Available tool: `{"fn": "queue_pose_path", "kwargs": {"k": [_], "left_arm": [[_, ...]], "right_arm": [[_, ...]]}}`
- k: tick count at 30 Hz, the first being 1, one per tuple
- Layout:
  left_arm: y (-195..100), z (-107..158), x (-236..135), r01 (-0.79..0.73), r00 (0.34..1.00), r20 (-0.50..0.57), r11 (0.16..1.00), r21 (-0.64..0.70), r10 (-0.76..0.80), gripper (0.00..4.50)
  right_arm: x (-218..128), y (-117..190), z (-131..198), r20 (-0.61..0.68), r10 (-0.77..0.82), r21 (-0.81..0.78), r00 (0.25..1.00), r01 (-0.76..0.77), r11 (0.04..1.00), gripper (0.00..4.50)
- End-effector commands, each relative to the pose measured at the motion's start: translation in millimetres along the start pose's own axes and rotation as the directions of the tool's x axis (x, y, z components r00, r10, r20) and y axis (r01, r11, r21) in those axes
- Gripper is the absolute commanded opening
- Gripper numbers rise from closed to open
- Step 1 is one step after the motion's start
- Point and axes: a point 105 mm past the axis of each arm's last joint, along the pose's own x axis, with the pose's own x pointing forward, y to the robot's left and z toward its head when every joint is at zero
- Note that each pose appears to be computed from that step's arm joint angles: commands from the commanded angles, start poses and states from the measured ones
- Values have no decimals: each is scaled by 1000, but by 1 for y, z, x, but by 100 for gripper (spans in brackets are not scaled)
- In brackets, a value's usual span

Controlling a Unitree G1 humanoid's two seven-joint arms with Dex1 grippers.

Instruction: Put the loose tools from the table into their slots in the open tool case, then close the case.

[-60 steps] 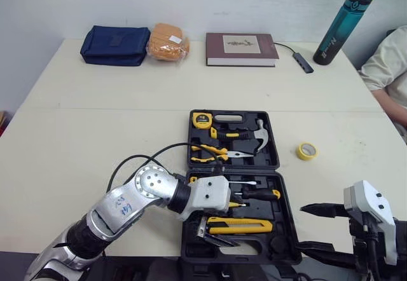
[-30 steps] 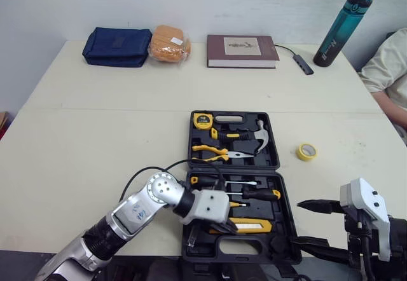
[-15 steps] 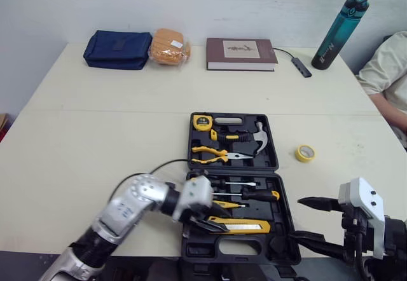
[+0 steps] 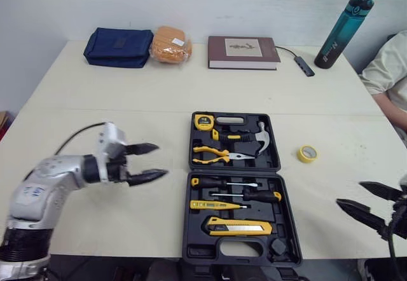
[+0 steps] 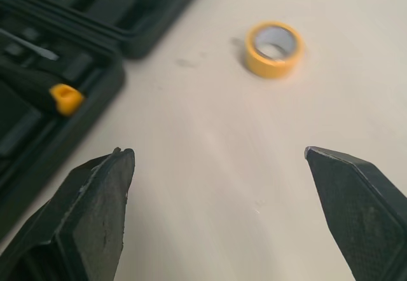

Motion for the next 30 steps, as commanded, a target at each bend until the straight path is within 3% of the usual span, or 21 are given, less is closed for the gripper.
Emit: {"fn": "queue_pose_path", "kwargs": {"k": [1, 8, 14, 20, 26, 30], "left_arm": [[11, 6, -28, -86, 996, -5, 995, 42, 86, 448], [6, 19, -24, -51, 999, 0, 996, 77, 51, 448], [-23, 35, 13, 167, 986, -26, 968, 186, -165, 448], [-53, 71, 47, 325, 936, 32, 895, 306, -351, 448], [-76, 95, 71, 434, 873, 35, 807, 400, -487, 448], [-80, 100, 81, 456, 852, 67, 800, 390, -519, 448]], "right_arm": [[-23, -21, -6, 16, -120, 3, 993, 120, 993, 450], [-34, -31, -5, 42, -161, 6, 986, 160, 987, 450], [-11, -24, 35, 10, 24, -151, 1000, -22, 988, 450], [24, -15, 77, -151, 207, -327, 966, -247, 912, 450], [59, -15, 96, -330, 252, -433, 910, -383, 816, 450], [82, -20, 103, -388, 226, -466, 894, -402, 788, 450]]}}
